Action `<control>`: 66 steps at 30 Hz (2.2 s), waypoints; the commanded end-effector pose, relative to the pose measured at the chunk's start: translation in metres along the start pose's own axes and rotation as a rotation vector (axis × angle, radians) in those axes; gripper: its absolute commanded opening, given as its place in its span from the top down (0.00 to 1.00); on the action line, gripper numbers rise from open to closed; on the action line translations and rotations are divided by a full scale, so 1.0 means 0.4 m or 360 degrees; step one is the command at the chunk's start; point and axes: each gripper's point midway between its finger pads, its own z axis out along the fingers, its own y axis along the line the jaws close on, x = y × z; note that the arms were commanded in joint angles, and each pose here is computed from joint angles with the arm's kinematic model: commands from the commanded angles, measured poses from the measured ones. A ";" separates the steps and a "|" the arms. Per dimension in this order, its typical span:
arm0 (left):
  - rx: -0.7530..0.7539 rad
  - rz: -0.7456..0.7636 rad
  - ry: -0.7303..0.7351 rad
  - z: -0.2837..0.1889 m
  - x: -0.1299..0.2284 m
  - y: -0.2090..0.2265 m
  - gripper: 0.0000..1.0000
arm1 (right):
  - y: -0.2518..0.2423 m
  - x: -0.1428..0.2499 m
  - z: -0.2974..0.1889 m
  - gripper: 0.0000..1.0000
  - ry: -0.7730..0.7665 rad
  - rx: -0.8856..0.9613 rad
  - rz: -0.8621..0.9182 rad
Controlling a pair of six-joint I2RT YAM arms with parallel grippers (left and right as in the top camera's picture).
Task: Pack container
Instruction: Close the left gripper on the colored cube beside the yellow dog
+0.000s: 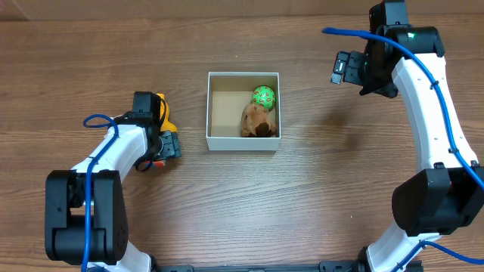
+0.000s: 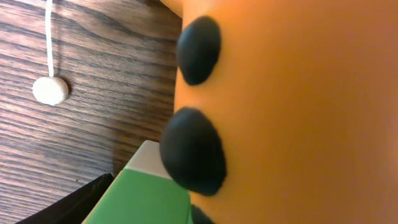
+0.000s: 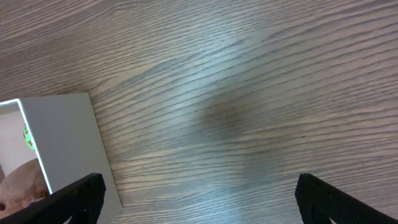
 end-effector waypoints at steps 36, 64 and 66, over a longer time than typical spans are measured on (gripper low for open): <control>-0.0020 0.0023 0.0159 -0.061 -0.015 -0.004 0.27 | -0.005 -0.016 -0.033 0.00 -0.0067 -0.0003 0.0015; -0.0006 0.0017 0.0100 0.014 0.017 -0.002 0.38 | -0.005 -0.016 -0.033 0.00 -0.0066 -0.0003 0.0015; -0.0008 0.0018 0.0100 0.016 0.020 -0.002 0.38 | -0.005 -0.016 -0.033 0.00 -0.0066 -0.0003 0.0015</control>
